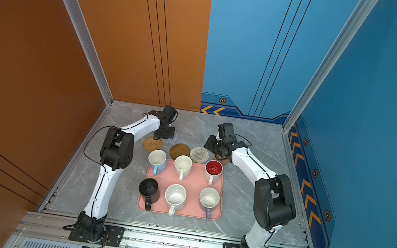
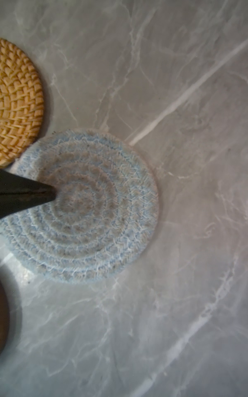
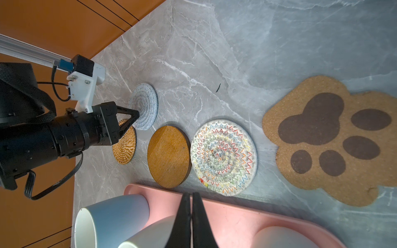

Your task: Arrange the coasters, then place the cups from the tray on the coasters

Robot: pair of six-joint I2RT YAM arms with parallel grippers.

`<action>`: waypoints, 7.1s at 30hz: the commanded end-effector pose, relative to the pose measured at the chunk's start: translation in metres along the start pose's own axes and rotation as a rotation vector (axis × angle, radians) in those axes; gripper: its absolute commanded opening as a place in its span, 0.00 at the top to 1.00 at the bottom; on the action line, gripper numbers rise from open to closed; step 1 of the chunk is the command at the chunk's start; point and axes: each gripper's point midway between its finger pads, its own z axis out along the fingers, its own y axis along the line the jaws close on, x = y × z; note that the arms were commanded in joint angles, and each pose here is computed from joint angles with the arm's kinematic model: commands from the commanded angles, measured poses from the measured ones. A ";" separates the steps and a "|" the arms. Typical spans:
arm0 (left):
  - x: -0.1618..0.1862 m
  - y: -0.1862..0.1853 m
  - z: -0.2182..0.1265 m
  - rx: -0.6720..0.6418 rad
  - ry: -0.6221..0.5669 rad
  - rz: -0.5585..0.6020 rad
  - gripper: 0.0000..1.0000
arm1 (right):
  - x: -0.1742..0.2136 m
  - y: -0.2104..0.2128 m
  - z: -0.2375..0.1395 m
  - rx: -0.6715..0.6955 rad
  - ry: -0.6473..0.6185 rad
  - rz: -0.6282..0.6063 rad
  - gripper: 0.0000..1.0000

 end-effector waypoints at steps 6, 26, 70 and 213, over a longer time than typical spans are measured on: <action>0.029 0.041 -0.003 -0.132 0.078 -0.011 1.00 | 0.003 0.010 -0.001 -0.019 0.006 -0.006 1.00; 0.063 0.051 -0.014 -0.129 0.097 -0.005 1.00 | 0.007 0.017 -0.004 -0.034 0.012 -0.022 1.00; 0.094 0.022 -0.035 -0.122 0.081 0.036 1.00 | 0.011 0.014 -0.008 -0.045 0.018 -0.033 1.00; 0.111 0.010 -0.356 0.252 -0.658 -0.100 0.89 | 0.023 0.092 -0.140 -0.164 -0.194 -0.315 0.66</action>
